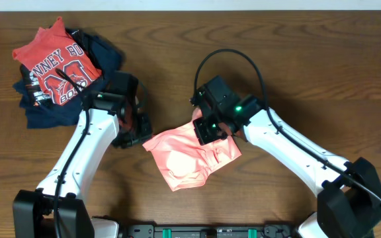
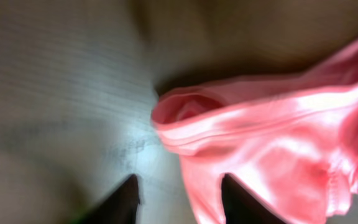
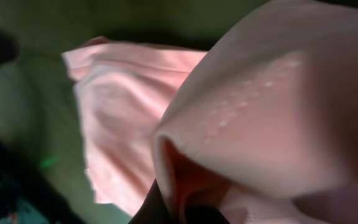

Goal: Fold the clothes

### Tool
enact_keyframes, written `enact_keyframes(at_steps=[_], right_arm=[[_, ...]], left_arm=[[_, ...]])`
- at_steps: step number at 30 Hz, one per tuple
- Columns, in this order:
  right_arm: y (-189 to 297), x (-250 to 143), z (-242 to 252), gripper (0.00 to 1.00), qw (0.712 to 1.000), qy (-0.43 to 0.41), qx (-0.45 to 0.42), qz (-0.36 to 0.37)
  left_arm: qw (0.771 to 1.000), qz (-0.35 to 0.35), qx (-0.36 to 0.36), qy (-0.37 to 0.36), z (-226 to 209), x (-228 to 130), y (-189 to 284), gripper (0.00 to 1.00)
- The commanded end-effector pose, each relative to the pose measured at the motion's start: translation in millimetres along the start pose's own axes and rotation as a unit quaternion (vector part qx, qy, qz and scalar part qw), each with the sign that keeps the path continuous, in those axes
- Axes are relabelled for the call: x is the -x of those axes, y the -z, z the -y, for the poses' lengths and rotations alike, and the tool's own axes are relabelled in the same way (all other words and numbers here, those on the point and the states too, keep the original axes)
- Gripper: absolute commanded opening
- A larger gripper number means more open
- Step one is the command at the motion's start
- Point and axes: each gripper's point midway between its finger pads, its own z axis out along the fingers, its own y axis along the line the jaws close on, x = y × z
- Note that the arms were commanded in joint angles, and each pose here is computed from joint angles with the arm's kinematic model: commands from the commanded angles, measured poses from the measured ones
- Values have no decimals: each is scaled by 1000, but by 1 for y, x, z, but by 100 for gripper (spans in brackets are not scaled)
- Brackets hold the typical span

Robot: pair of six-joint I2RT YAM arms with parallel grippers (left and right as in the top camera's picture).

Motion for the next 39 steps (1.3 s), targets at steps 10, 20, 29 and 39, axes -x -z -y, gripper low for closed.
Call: enact_keyframes(at_steps=[10, 20, 29, 39], right_arm=[[18, 22, 47, 1, 998, -6, -46, 33], [32, 31, 40, 1, 998, 20, -45, 36], [45, 35, 35, 1, 998, 19, -47, 33], [65, 27, -11, 1, 996, 90, -11, 8]], left_arm=[[997, -60, -42, -29, 21, -42, -33, 31], [995, 7, -64, -81, 45, -33, -70, 30], [995, -6, -58, -79, 47, -25, -98, 30], [994, -28, -62, -90, 51, -30, -91, 30]])
